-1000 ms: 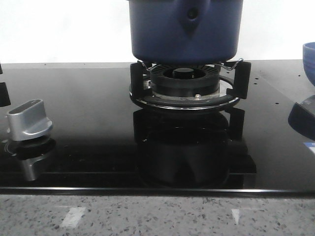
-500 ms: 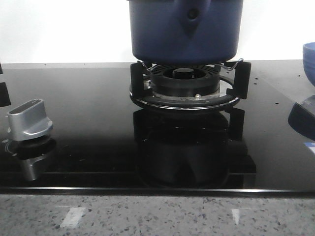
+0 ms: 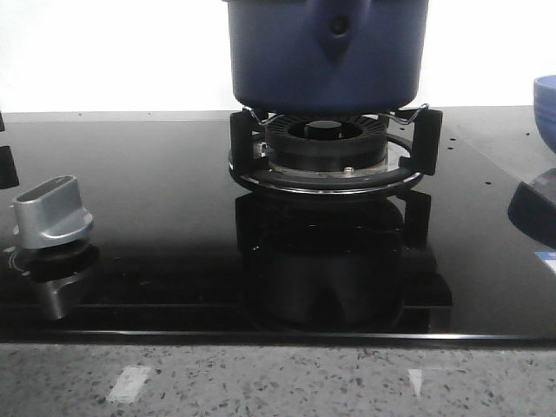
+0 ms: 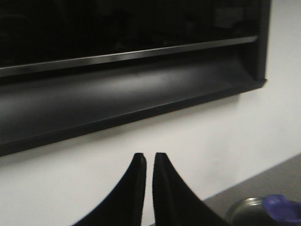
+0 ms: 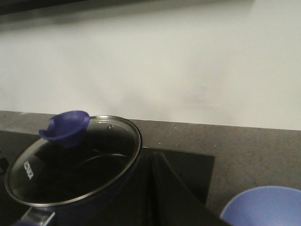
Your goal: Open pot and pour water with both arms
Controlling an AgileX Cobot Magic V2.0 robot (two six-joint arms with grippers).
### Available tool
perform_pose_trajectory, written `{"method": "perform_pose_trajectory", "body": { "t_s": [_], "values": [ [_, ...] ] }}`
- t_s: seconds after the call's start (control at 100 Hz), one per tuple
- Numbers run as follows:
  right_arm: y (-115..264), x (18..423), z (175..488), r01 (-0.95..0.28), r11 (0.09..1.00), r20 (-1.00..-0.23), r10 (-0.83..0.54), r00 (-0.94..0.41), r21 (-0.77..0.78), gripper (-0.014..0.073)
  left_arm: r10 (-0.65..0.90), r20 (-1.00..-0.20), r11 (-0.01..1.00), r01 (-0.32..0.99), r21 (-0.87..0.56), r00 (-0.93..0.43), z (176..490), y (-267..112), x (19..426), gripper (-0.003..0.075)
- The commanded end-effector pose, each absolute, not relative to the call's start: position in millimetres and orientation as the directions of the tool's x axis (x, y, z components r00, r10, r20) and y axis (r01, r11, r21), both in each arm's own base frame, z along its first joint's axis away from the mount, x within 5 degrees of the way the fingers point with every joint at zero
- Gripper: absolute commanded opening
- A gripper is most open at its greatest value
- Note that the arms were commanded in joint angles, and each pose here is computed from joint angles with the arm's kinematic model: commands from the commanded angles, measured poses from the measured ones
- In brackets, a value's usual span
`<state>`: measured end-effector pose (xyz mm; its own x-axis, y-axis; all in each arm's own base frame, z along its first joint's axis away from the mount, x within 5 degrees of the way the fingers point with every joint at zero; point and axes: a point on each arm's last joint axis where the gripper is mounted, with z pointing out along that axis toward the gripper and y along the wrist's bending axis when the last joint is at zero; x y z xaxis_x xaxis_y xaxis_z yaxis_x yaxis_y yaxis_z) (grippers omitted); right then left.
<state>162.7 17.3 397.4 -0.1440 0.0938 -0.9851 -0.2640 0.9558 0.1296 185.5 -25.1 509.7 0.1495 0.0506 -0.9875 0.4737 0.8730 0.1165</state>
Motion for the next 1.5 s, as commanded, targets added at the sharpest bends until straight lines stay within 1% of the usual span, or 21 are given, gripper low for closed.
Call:
{"method": "perform_pose_trajectory", "body": {
  "t_s": [0.0, 0.06, 0.11, 0.13, 0.25, 0.27, 0.37, 0.44, 0.51, 0.64, 0.79, 1.38, 1.49],
  "values": [
    [15, 143, 399, -0.228, 0.971, -0.998, 0.059, -0.034, 0.065, -0.0052, 0.023, -0.968, 0.931, 0.347, 0.111, 0.249, 498, -22, 160, -0.002],
    [17, 130, 387, -0.229, 0.973, -0.999, 0.034, -0.029, 0.04, -0.0052, 0.034, -0.965, 0.94, 0.319, 0.119, 0.259, 479, -25, 143, -0.002],
    [18, 120, 376, -0.229, 0.973, -0.999, 0.018, -0.026, 0.023, -0.0052, 0.051, -0.971, 0.941, 0.316, 0.125, 0.234, 454, -27, 133, -0.002],
    [18, 116, 371, -0.229, 0.973, -1.0, 0.012, -0.025, 0.017, -0.0052, 0.055, -0.969, 0.94, 0.314, 0.131, 0.239, 449, -28, 127, -0.002],
    [19, 93, 340, -0.212, 0.977, -1.0, 0.008, -0.016, 0.011, -0.0052, 0.015, -0.985, 0.947, 0.315, 0.069, 0.171, 388, -29, 101, -0.002],
    [19, 89, 334, -0.211, 0.978, -1.0, 0.008, -0.014, 0.011, -0.0052, 0.001, -0.984, 0.949, 0.311, 0.056, 0.177, 383, -29, 96, -0.002],
    [19, 75, 309, -0.19, 0.982, -1.0, 0.012, 0.002, 0.012, -0.0052, -0.026, -0.988, 0.959, 0.281, 0.018, 0.15, 338, -25, 77, -0.002],
    [19, 68, 295, -0.187, 0.982, -1.0, 0.017, 0.008, 0.015, -0.0052, -0.052, -0.987, 0.959, 0.282, -0.007, 0.154, 315, -25, 65, -0.002],
    [20, 64, 287, -0.191, 0.981, -0.999, 0.033, 0.015, 0.029, -0.0052, -0.084, -0.981, 0.956, 0.292, -0.03, 0.174, 301, -25, 54, -0.002],
    [20, 61, 283, -0.194, 0.98, -0.999, 0.049, 0.022, 0.044, -0.0052, -0.189, -0.955, 0.94, 0.323, -0.11, 0.227, 292, -25, 40, -0.002],
    [20, 61, 283, -0.194, 0.98, -0.999, 0.049, 0.022, 0.044, -0.0052, -0.19, -0.944, 0.94, 0.327, -0.096, 0.27, 292, -25, 32, -0.002],
    [20, 61, 283, -0.194, 0.98, -0.999, 0.049, 0.022, 0.044, -0.0052, -0.191, -0.944, 0.945, 0.312, -0.102, 0.27, 292, -24, 33, -0.002],
    [20, 61, 283, -0.194, 0.98, -0.999, 0.049, 0.022, 0.044, -0.0052, -0.122, -0.958, 0.961, 0.272, -0.049, 0.259, 289, -22, 34, -0.002]
  ]
}}
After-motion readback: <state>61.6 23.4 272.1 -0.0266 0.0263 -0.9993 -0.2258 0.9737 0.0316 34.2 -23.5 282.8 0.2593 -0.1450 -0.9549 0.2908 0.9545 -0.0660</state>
